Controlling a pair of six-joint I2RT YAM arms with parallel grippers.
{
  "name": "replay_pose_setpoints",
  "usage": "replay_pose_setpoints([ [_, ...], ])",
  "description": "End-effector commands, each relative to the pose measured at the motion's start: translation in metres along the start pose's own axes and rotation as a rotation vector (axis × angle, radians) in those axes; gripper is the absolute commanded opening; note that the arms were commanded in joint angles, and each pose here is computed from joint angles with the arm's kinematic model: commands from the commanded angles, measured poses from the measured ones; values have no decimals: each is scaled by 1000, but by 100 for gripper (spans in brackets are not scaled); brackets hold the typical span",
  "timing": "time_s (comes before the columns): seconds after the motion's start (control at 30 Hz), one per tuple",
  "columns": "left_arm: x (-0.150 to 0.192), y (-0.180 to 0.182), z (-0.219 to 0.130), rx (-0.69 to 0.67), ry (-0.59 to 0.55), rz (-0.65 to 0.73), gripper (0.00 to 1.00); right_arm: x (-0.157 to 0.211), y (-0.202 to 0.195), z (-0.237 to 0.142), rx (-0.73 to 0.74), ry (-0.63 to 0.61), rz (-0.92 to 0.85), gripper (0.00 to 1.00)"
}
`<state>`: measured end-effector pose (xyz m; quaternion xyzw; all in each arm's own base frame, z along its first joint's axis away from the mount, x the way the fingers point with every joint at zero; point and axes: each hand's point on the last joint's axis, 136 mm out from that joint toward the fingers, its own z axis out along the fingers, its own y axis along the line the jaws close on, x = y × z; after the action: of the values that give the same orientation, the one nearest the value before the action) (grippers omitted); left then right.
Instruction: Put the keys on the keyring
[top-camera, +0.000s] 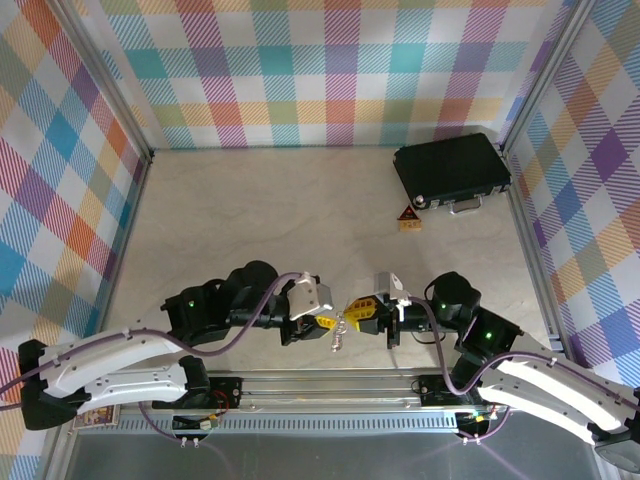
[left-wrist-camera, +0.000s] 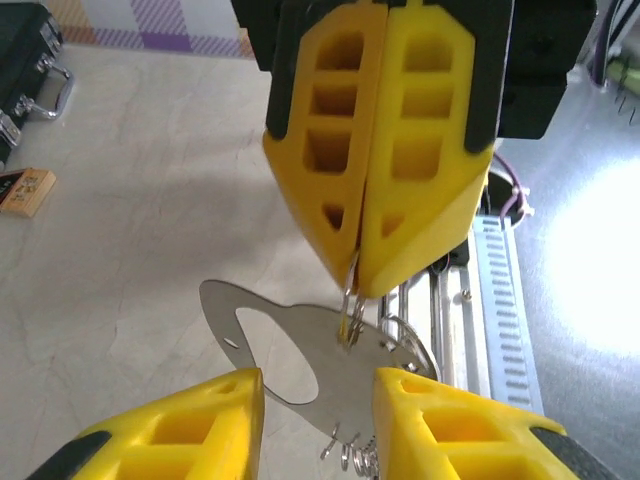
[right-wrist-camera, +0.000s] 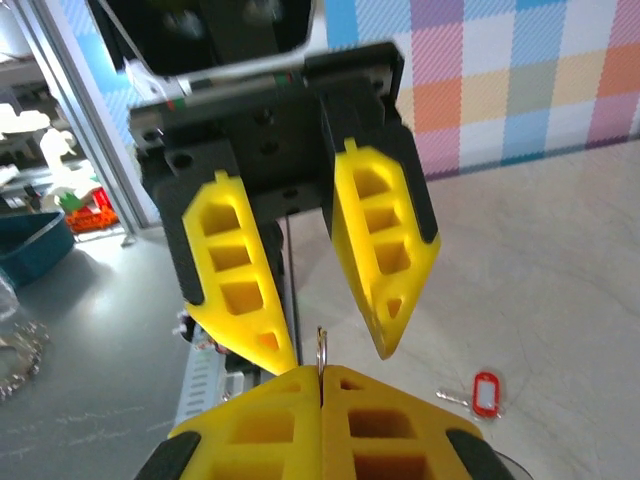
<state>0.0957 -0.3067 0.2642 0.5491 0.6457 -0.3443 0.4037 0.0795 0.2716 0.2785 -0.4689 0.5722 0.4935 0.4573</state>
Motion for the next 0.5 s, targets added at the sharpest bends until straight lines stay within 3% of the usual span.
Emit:
replay_pose_setpoints([
  [0.0, -38, -6, -14, 20, -216, -37, 35, -37, 18, -5, -87, -155, -35, 0],
  [0.17, -55, -17, -23, 90, -344, -73, 33, -51, 28, -5, -148, -211, -39, 0],
  [0.47, -74, -26, -29, 159, -426, -82, 31, -59, 34, -8, -183, -253, -49, 0],
])
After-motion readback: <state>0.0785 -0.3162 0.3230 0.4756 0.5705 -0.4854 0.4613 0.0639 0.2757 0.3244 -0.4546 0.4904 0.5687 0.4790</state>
